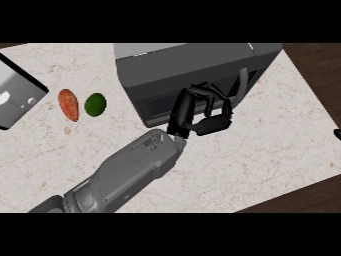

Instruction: Pick up the milk, place it into the microwave and close the microwave

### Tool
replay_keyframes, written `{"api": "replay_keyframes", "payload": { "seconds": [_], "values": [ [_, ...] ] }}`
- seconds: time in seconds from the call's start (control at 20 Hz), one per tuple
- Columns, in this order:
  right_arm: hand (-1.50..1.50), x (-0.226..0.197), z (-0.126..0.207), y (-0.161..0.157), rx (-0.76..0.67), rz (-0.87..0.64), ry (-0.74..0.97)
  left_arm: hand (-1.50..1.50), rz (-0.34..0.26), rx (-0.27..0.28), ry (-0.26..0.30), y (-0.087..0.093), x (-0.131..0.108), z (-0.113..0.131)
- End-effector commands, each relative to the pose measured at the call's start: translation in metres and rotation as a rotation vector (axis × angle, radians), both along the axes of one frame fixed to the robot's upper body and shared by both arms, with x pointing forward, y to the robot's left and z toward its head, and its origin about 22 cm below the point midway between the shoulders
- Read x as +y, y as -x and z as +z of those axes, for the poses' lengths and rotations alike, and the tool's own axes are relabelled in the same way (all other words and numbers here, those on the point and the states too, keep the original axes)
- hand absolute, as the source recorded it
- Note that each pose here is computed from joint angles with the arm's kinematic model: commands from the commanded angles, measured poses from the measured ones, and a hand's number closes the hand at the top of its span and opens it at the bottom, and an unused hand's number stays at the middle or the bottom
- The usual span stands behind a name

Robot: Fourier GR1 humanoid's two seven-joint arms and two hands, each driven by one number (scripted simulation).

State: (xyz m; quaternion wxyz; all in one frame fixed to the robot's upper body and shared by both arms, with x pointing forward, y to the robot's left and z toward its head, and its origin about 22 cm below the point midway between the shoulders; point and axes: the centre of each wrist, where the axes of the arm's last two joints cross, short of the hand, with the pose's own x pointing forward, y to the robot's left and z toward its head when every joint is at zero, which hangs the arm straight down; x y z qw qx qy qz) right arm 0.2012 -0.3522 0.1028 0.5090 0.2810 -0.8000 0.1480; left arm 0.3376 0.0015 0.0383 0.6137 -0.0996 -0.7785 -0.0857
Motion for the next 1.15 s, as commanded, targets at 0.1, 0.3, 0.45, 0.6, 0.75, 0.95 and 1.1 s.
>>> {"api": "replay_keyframes", "payload": {
  "seconds": [0.1, 0.3, 0.45, 0.6, 0.75, 0.95, 1.1],
  "values": [
    [-1.50, 0.005, 0.006, -0.001, -0.011, 0.062, -0.009, 1.50, 0.135, 0.005, 0.011, -0.024, 0.013, 0.003],
    [-1.50, 0.006, 0.009, 0.000, -0.012, 0.088, 0.004, 1.50, 0.142, -0.002, 0.019, -0.025, 0.012, 0.004],
    [-1.50, 0.006, 0.015, -0.002, -0.022, 0.096, 0.007, 1.50, 0.144, -0.003, 0.022, -0.024, 0.011, 0.004],
    [-1.50, 0.006, 0.014, 0.000, -0.018, 0.105, -0.003, 1.50, 0.159, -0.017, 0.023, -0.025, 0.014, 0.000],
    [-1.50, 0.008, 0.018, -0.001, -0.030, 0.121, -0.001, 1.50, 0.157, -0.029, 0.030, -0.024, 0.013, 0.001],
    [-1.50, 0.007, 0.019, 0.000, -0.017, 0.127, 0.015, 1.50, 0.165, -0.031, 0.038, -0.025, 0.014, -0.001],
    [-1.50, 0.007, 0.023, 0.000, -0.027, 0.129, 0.005, 1.50, 0.166, -0.046, 0.035, -0.024, 0.012, 0.000]
  ]
}}
